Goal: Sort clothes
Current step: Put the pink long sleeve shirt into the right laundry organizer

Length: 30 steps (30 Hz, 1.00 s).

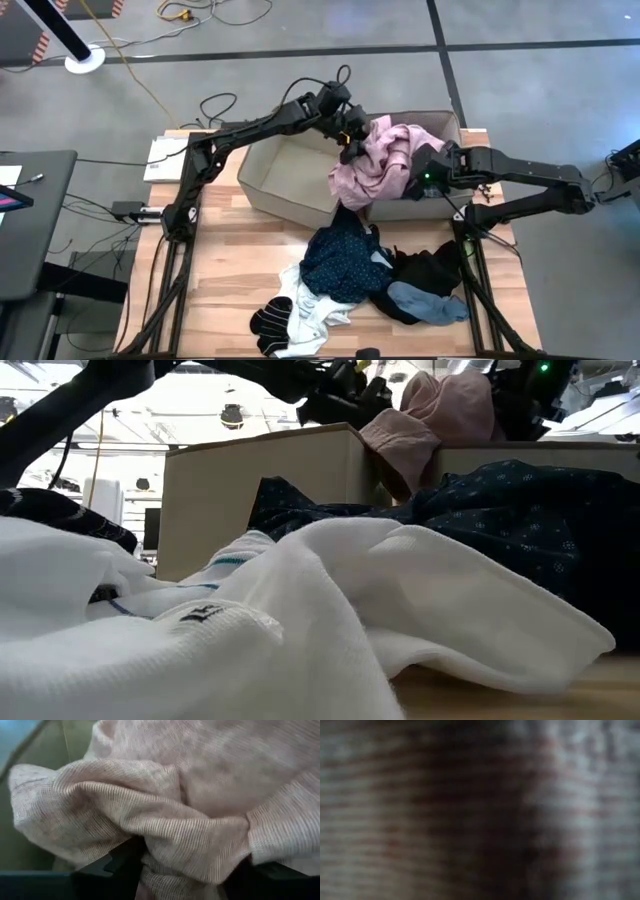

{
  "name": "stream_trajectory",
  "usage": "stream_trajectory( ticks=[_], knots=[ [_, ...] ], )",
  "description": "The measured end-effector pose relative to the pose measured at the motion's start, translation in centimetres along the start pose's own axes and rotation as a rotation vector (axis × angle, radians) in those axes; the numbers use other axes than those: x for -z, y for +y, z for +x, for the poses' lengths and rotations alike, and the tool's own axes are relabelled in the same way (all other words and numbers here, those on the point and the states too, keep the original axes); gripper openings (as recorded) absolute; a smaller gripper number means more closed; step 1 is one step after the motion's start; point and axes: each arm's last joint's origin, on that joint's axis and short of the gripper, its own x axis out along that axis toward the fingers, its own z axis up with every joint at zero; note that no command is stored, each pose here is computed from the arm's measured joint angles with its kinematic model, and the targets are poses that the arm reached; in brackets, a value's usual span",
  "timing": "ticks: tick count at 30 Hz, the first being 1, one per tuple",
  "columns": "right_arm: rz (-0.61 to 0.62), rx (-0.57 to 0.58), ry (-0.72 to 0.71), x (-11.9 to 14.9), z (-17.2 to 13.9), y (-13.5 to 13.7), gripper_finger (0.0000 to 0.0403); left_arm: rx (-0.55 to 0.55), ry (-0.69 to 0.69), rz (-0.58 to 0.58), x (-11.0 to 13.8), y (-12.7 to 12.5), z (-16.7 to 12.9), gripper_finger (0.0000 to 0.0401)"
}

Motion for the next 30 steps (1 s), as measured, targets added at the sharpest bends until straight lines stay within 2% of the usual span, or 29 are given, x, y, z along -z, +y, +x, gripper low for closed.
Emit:
stream_trajectory(
  ticks=[5, 14, 17, 23, 30],
  knots=[
    [-0.011, -0.048, 0.033, 0.2, -0.1, 0.2, 0.0150, -0.062, 0.068, 0.025, -0.4, -0.8, -1.9, 0.0224],
    [-0.065, -0.096, 0.010, 0.6, -0.7, 1.2, 0.0234, -0.185, 0.124, 0.112, -2.3, -3.2, -6.5, 0.0224],
    [-0.081, -0.117, -0.005, 0.7, -0.9, 1.6, 0.0241, -0.217, 0.133, 0.132, -2.9, -4.0, -8.0, 0.0224],
    [-0.124, -0.167, -0.041, 1.0, -1.6, 2.6, 0.0240, -0.207, 0.170, 0.137, -3.3, -5.7, -10.3, 0.0224],
    [-0.157, -0.214, -0.106, 1.3, -2.5, 3.4, 0.0239, -0.145, 0.358, 0.134, -1.1, -6.5, -10.0, 0.0224]
  ],
)
